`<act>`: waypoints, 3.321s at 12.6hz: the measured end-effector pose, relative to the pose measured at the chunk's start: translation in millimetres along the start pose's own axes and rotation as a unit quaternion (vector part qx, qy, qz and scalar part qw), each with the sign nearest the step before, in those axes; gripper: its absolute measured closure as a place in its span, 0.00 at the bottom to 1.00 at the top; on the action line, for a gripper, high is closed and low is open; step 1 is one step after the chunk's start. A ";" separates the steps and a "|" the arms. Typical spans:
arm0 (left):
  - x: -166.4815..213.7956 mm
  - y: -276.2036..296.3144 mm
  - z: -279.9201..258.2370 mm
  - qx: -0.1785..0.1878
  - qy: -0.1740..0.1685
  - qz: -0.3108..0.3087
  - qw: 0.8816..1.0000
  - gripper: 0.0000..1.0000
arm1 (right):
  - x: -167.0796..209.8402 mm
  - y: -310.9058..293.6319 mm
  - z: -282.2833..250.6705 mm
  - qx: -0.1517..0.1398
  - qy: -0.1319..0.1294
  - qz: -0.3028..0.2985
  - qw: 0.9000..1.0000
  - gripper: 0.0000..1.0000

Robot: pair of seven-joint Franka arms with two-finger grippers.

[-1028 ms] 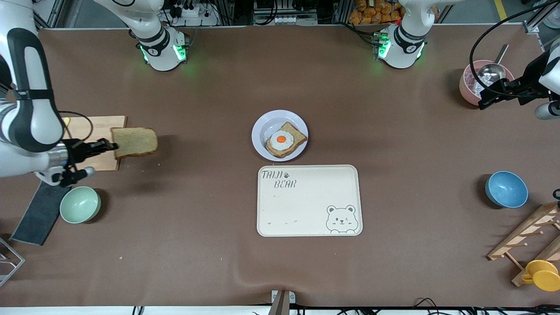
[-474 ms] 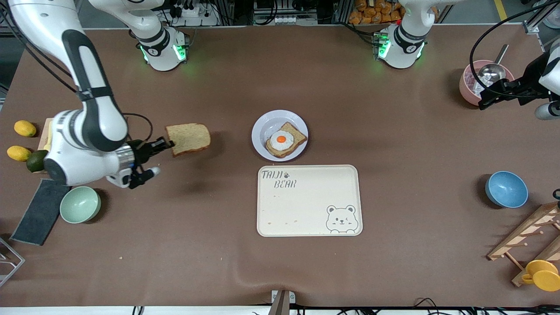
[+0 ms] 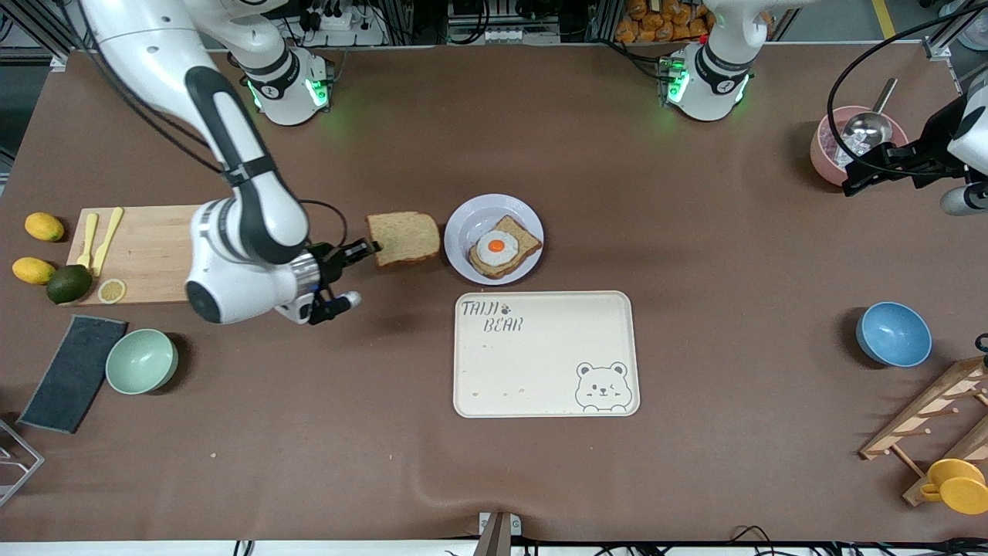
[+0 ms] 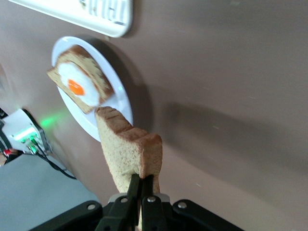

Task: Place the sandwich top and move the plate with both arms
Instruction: 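Carry the bread slice with the right gripper toward the white plate, then lay the bread slice on top of the sandwich and open the right gripper, then withdraw the right gripper while the left gripper reaches toward the plate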

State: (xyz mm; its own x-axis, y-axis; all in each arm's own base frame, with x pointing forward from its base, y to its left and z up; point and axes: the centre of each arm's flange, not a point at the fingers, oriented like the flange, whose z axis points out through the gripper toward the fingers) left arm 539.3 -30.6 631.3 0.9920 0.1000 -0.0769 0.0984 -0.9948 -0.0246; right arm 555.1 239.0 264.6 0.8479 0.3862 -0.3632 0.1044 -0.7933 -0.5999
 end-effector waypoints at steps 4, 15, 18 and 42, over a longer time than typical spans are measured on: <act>2.0 -0.8 1.7 0.000 0.000 -0.001 1.000 0.00 | 7.3 -70.4 62.6 -0.015 0.021 0.002 1.000 0.96; 3.7 -1.4 3.5 -0.001 0.000 -0.002 1.000 0.00 | 20.4 -103.7 129.3 -0.041 0.077 0.026 0.996 0.96; 4.4 -2.1 8.9 0.000 -0.006 -0.002 1.000 0.00 | 22.6 -101.9 124.3 -0.033 0.085 0.036 0.995 0.79; 8.0 56.5 207.7 -0.238 -0.118 0.052 0.963 0.00 | -33.7 159.4 -184.6 -0.176 0.072 0.046 0.981 0.00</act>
State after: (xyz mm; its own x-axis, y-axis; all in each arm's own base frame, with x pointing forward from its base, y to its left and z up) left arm 536.5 -82.5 422.3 0.9583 -0.0555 -0.2802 0.0805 -0.8886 0.4515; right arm 639.1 12.6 312.8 0.9241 0.2551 -0.2845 0.1755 -0.9447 -0.2771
